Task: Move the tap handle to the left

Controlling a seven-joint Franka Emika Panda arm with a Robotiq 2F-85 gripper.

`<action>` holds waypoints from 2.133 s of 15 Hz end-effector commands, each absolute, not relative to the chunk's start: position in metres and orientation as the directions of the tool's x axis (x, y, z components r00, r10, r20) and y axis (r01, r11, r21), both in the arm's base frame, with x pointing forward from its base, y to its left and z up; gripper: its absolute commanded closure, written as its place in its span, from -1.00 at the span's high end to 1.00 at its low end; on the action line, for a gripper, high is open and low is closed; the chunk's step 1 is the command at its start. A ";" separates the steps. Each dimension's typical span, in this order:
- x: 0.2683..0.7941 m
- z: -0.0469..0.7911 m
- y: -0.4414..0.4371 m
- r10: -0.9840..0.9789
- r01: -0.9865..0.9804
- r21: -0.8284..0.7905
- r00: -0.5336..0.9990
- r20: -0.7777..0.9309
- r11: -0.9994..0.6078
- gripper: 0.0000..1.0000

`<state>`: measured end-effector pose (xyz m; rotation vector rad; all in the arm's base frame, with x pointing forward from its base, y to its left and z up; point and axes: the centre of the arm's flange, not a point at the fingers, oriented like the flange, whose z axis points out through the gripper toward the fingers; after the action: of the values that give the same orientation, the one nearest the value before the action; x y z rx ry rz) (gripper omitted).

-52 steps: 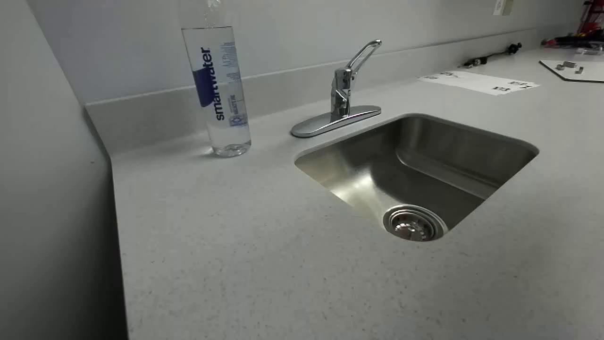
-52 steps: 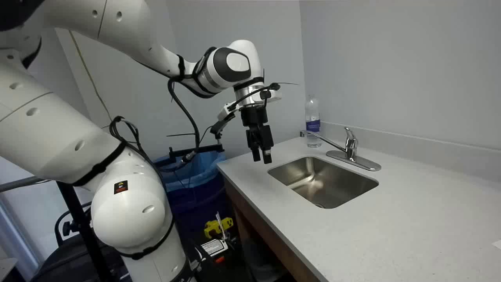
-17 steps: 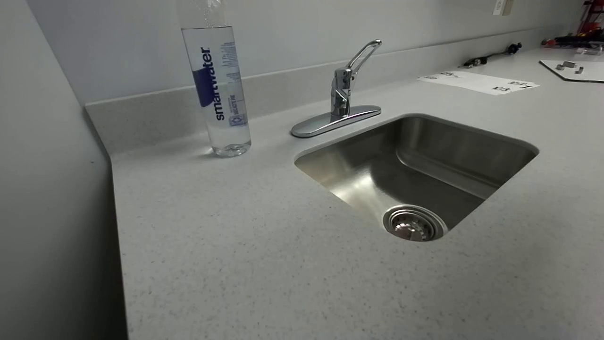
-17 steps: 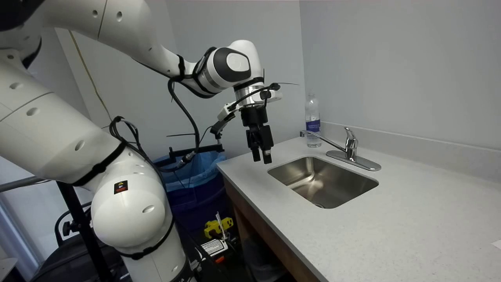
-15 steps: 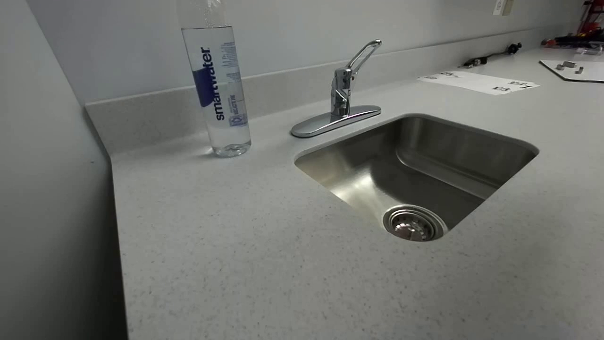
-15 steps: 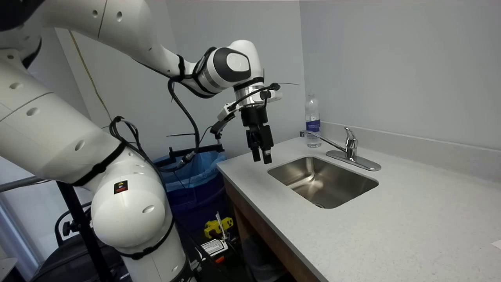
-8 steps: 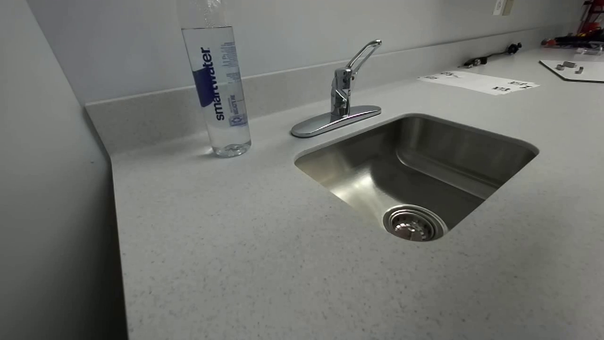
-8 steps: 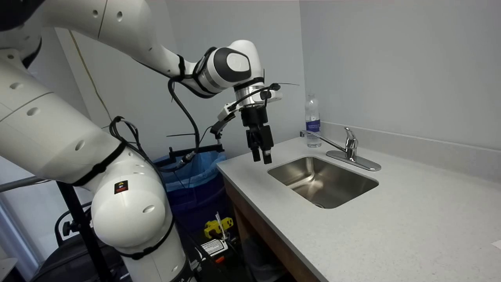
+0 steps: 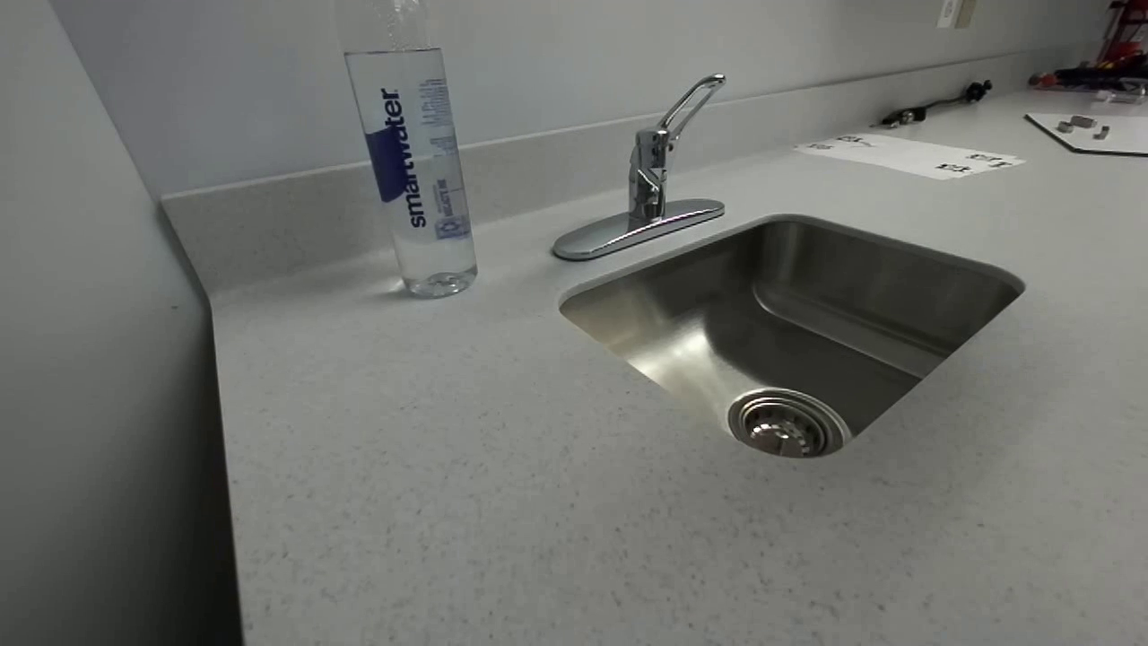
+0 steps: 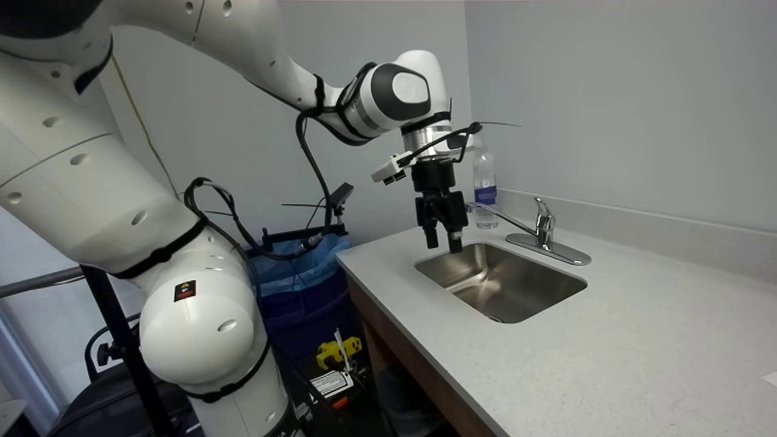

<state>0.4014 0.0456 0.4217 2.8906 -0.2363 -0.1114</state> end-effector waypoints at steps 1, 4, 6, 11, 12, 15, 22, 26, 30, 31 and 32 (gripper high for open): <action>0.463 0.427 0.028 -0.063 -0.046 0.148 0.992 -0.109 -0.988 1.00; 0.502 0.432 0.021 0.049 0.053 0.033 0.993 -0.103 -0.998 1.00; 0.522 0.440 0.021 0.095 0.092 -0.034 0.993 -0.073 -0.995 1.00; 0.551 0.461 0.044 0.156 0.152 -0.139 0.987 -0.022 -0.979 1.00; 0.553 0.465 0.050 0.161 0.156 -0.157 0.987 -0.017 -0.975 1.00; 0.540 0.453 0.044 0.132 0.129 -0.114 0.991 -0.014 -0.985 1.00; 0.539 0.451 0.041 0.127 0.124 -0.114 0.992 -0.020 -0.986 1.00; 0.556 0.443 0.043 0.080 0.079 -0.079 0.997 -0.014 -0.994 1.00; 0.584 0.436 0.042 0.030 0.030 -0.044 0.999 0.012 -0.999 1.00; 0.592 0.435 0.043 0.019 0.020 -0.040 1.000 0.019 -0.999 1.00; 0.599 0.435 0.043 0.008 0.009 -0.040 1.000 0.026 -0.999 1.00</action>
<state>0.5667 0.0384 0.4335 3.1994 0.0708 0.0074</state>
